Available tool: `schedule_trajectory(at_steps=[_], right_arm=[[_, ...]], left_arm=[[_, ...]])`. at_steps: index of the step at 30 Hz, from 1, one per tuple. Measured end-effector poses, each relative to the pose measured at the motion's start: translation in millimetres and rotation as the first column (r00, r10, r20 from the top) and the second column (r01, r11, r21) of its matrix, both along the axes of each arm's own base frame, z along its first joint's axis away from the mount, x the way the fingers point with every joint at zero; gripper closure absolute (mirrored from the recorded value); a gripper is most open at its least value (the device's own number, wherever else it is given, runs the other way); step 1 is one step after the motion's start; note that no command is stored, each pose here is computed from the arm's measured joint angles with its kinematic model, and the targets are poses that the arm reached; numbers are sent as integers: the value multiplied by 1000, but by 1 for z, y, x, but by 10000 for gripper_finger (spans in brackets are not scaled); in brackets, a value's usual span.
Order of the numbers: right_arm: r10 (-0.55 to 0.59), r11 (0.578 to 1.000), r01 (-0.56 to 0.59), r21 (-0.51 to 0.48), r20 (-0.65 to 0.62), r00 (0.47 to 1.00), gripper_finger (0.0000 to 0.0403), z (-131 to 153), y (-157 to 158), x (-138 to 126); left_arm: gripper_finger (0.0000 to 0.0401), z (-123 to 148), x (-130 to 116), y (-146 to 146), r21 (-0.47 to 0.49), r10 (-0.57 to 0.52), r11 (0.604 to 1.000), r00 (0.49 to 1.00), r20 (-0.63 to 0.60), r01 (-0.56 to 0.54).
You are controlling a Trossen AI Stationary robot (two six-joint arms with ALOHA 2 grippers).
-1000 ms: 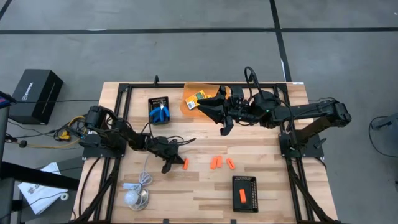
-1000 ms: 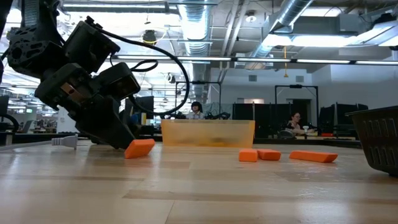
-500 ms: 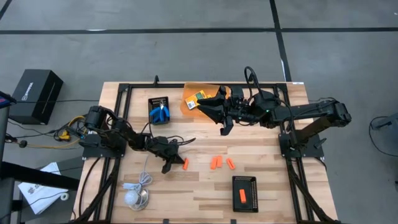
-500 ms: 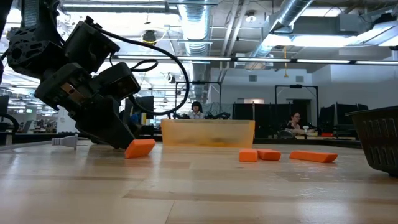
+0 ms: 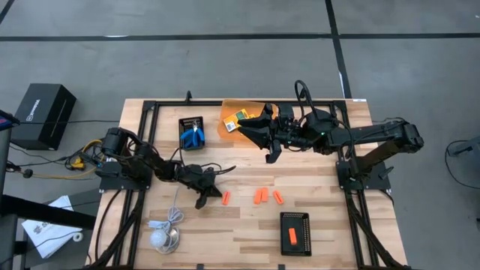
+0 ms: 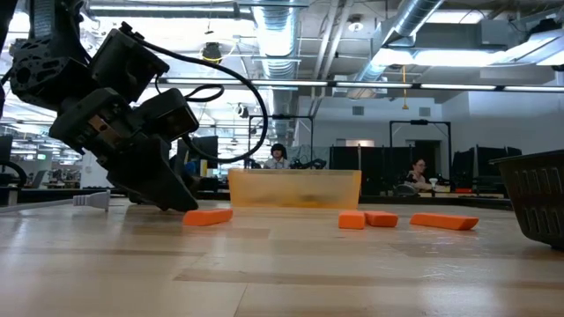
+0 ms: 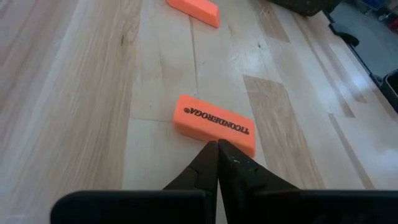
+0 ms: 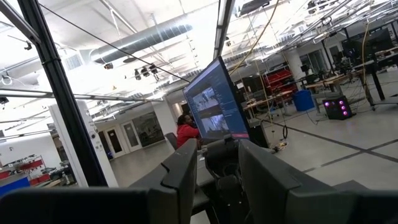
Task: Pick & Place School Supplies
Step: Put the eraser into the bottom black bin
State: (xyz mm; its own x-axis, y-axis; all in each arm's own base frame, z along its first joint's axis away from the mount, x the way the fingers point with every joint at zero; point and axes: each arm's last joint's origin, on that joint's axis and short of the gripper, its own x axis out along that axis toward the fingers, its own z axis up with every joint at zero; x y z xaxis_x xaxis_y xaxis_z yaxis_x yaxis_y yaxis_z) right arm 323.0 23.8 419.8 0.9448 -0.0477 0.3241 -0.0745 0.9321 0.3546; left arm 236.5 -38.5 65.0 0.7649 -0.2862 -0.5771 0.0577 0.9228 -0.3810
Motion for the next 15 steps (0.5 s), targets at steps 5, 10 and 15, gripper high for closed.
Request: schedule_trajectory(at_steps=[5,10,15], right_arm=[[4,1000,-4,-1,-1,1000,291,0,0,0],[6,1000,-6,-2,-2,1000,291,0,0,0],[6,1000,-6,-2,0,1000,291,0,0,0]], left_arm=[[399,13,2,3,-44,34,999,998,48,-32],[399,14,3,10,-46,46,998,997,54,-44],[399,15,9,9,-45,22,999,998,66,-19]])
